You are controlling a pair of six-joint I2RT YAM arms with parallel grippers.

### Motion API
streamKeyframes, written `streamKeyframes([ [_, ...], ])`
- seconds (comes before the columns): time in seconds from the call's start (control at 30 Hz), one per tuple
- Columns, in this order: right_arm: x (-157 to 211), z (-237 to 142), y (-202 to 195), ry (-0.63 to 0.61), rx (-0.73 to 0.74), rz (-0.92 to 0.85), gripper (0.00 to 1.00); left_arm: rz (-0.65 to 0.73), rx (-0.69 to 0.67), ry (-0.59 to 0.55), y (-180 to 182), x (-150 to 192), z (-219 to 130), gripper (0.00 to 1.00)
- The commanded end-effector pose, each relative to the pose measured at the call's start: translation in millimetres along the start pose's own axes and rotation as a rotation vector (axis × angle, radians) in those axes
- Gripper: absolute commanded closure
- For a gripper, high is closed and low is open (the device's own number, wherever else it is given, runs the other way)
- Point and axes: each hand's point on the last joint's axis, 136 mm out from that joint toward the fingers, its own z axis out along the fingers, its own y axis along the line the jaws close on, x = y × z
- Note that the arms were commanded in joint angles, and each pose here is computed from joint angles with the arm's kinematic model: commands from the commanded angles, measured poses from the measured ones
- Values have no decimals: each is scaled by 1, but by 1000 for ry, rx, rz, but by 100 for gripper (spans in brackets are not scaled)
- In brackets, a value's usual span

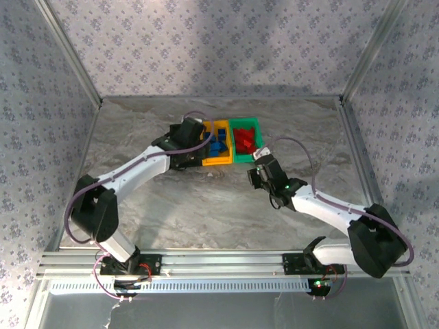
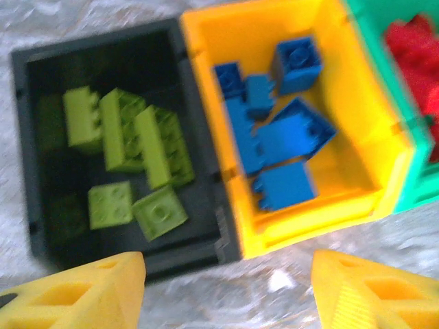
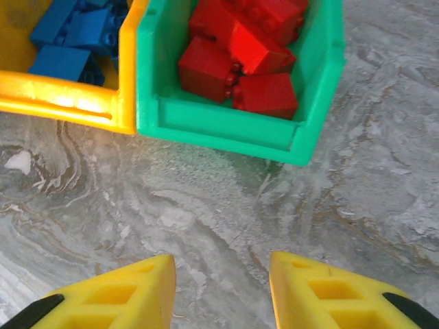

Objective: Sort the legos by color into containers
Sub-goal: Reset both arms

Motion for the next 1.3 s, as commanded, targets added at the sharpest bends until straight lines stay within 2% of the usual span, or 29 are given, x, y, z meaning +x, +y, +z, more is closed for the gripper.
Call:
streamKeyframes([
  [0.0, -7, -5, -16, -43, 21, 78, 57, -35, -119, -40, 42, 8, -6, 34],
  [0.2, -11, -19, -50, -62, 86, 118, 57, -151, -158, 30, 103, 49, 2, 34],
  [0.33, -17, -36, -78, -111, 101, 200, 56, -205, -185, 20, 134, 62, 2, 34],
  [0.47, -25, -54, -102, -163, 118, 285, 55, -318, -161, 16, 161, 72, 2, 34],
  [0.5, -27, -59, -108, -176, 127, 307, 46, -343, -158, 5, 168, 74, 1, 34],
  [0.57, -29, -67, -119, -196, 142, 338, 44, -388, -164, -18, 182, 76, -3, 33],
  [0.63, -31, -74, -131, -211, 164, 365, 34, -434, -166, -52, 197, 77, -8, 33],
  [0.73, -33, -80, -146, -226, 211, 388, 28, -499, -188, -110, 217, 78, -17, 22],
  [0.87, -42, -89, -167, -282, 317, 402, 23, -579, -216, -172, 239, 76, -24, 21],
  [0.9, -46, -91, -174, -319, 354, 403, 22, -593, -225, -193, 244, 75, -26, 16],
  [0.93, -47, -94, -183, -357, 406, 421, 18, -608, -239, -213, 250, 74, -28, 14],
  [1.0, -47, -98, -199, -436, 495, 447, 1, -639, -276, -251, 261, 74, -32, 7],
  [1.03, -47, -101, -207, -473, 536, 439, 0, -650, -296, -267, 266, 75, -34, 1],
  [1.1, -40, -100, -217, -479, 598, 398, 0, -659, -332, -296, 274, 76, -38, 0],
  [1.17, -31, -98, -228, -433, 642, 389, 0, -634, -350, -329, 278, 74, -39, 0],
  [1.27, -15, -85, -239, -350, 668, 391, 0, -682, -449, -343, 293, 83, -43, 0],
])
